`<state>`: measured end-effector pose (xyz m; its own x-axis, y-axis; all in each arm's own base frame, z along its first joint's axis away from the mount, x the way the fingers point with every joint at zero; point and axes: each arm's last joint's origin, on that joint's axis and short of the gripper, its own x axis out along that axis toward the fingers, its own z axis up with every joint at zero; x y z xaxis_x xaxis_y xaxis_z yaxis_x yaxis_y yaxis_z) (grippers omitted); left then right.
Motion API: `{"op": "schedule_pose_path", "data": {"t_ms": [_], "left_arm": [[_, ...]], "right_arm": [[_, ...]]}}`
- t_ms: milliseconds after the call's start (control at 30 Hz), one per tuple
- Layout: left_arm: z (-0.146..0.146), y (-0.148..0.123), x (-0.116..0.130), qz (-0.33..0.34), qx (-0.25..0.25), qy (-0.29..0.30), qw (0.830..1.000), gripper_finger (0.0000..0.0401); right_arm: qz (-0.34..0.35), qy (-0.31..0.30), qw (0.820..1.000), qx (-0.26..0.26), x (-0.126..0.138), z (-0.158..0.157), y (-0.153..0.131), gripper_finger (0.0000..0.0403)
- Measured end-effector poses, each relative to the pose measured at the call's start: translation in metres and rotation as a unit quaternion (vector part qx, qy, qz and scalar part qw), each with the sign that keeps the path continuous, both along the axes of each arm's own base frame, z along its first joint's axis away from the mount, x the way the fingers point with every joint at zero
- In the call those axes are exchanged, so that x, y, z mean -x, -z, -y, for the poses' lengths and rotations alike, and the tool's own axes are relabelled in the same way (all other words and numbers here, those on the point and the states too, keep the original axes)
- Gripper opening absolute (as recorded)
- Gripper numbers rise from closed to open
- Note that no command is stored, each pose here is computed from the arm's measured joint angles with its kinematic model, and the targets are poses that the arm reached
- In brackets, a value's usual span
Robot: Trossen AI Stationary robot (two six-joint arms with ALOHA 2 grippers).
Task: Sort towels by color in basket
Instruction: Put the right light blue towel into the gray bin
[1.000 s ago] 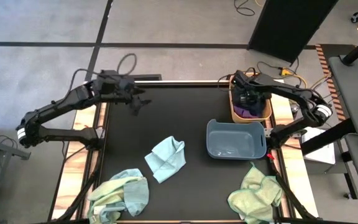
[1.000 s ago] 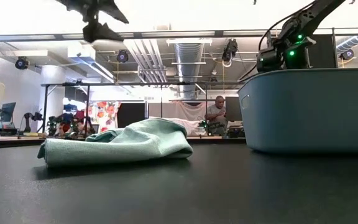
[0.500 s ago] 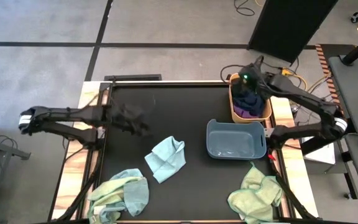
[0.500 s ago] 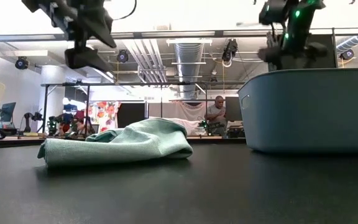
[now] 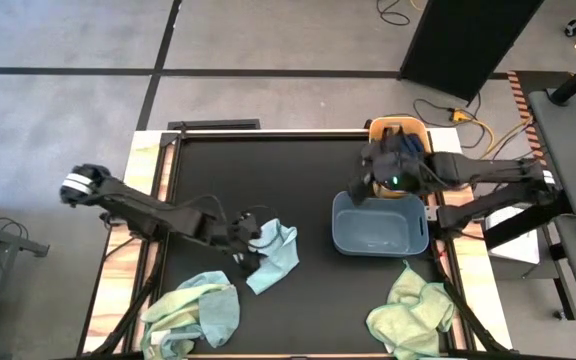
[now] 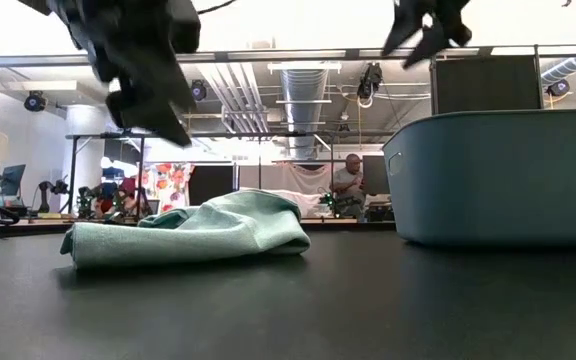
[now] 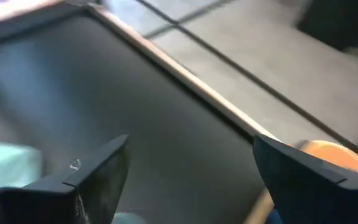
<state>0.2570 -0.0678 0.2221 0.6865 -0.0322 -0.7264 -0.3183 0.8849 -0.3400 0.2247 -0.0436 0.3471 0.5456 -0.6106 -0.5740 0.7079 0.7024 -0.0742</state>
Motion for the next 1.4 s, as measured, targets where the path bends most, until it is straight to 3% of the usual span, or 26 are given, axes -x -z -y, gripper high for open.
{"op": "schedule_pose_path", "data": {"t_ms": [133,300,400,533,700,900,1033,1200,1400], "left_arm": [[0.005,0.029,-0.018,-0.021,-0.052,0.004,0.998,0.0300],[0.011,0.073,-0.044,-0.030,-0.070,0.014,0.997,0.0294],[0.005,0.097,-0.059,-0.042,-0.081,-0.014,0.996,0.0280],[-0.009,0.097,-0.087,-0.021,-0.080,-0.056,0.995,0.0263],[-0.020,0.050,-0.106,-0.006,-0.090,-0.059,0.994,0.0253],[-0.008,-0.018,-0.067,-0.105,-0.129,-0.048,0.985,0.0252],[0.005,-0.061,-0.019,-0.129,-0.146,-0.100,0.976,0.0252],[0.011,-0.098,0.044,-0.034,-0.148,-0.206,0.967,0.0252],[0.001,-0.101,0.092,0.044,-0.146,-0.227,0.962,0.0252]], "right_arm": [[0.027,-0.064,0.997,-0.022,-0.009,-0.039,-0.010,0.0321],[0.053,-0.120,0.987,-0.092,-0.013,-0.080,-0.014,0.0314],[0.059,-0.155,0.980,-0.114,-0.018,-0.100,-0.019,0.0311],[0.032,-0.204,0.969,-0.137,-0.034,-0.115,-0.015,0.0314],[-0.042,-0.273,0.953,-0.125,-0.066,-0.124,0.008,0.0329],[-0.119,-0.379,0.913,-0.092,-0.107,-0.122,0.034,0.0340],[-0.174,-0.405,0.895,-0.065,-0.134,-0.117,0.066,0.0340],[-0.190,-0.403,0.893,-0.066,-0.163,-0.108,0.104,0.0339],[-0.233,-0.350,0.901,-0.106,-0.189,-0.082,0.165,0.0316]]}}
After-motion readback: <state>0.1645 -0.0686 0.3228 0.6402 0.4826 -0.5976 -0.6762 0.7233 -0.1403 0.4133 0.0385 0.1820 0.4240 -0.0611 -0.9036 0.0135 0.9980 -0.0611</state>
